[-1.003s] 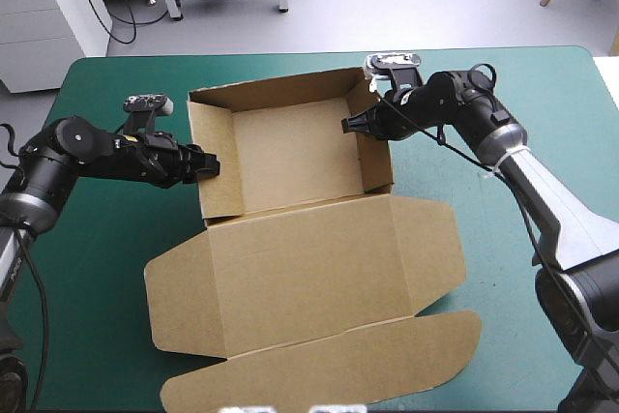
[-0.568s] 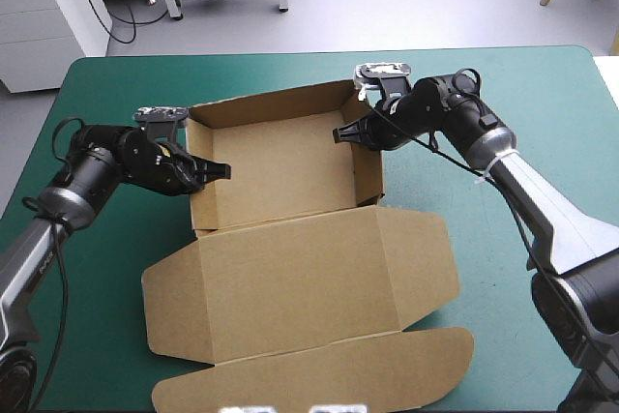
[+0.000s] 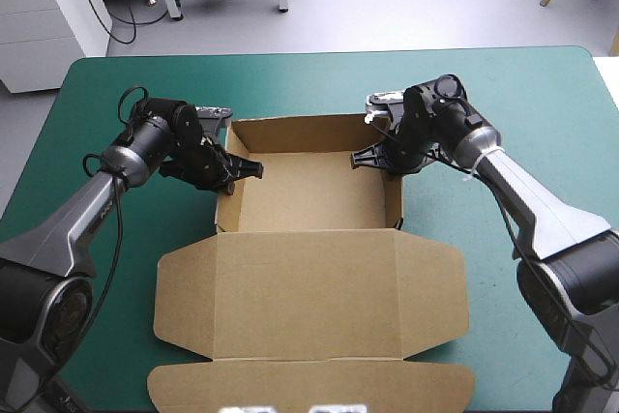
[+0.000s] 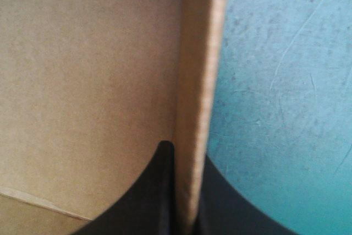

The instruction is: Fold the box

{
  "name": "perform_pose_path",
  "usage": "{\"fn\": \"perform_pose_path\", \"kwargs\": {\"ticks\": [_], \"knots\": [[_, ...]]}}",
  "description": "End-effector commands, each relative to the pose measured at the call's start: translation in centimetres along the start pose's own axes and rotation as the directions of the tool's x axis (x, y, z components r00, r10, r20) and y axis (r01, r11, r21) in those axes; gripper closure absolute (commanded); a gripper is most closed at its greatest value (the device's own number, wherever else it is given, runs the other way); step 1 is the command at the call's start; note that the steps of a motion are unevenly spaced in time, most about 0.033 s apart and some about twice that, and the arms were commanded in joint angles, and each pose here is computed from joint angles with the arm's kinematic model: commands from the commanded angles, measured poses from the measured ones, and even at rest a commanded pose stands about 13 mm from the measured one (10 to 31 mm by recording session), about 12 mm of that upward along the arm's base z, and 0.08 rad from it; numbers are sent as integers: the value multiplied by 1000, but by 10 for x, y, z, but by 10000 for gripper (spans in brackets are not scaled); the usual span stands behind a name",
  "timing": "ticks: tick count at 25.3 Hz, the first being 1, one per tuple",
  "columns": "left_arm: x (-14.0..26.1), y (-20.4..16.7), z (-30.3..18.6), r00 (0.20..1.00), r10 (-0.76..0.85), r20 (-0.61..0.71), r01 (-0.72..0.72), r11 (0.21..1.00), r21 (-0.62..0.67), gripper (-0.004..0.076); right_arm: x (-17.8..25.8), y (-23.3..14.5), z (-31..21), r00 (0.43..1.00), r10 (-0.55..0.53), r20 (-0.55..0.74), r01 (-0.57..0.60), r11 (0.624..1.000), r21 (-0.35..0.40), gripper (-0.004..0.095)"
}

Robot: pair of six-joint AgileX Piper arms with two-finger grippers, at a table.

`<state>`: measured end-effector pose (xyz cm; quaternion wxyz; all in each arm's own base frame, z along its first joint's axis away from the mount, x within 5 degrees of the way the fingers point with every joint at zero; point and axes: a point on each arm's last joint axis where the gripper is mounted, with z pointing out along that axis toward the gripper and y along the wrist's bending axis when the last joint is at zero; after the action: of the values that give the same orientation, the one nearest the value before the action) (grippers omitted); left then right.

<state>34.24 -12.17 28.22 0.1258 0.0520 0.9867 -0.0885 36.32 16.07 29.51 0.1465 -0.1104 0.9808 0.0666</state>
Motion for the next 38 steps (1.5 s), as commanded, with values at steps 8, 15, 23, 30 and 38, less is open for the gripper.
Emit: {"fn": "perform_pose_path", "kwargs": {"ticks": [8,15,23,30,38], "knots": [[-10,-6,-23,973,181,144,-185,983,18,311,-3,-3,5,999,20,-32,-18,997,71,421],[-17,-7,-28,952,229,204,-234,972,3,167,-3,-5,-3,1000,7,-9,-6,996,92,382],[-29,-15,-70,933,243,266,-253,967,5,230,-14,2,-34,995,45,93,-48,998,27,382],[-31,-19,-111,926,266,268,-274,962,-8,295,-17,0,-82,972,28,234,-38,999,38,382],[-18,-18,-166,874,323,363,-316,945,-78,657,-10,-2,-105,958,22,285,-36,998,43,382]]}}
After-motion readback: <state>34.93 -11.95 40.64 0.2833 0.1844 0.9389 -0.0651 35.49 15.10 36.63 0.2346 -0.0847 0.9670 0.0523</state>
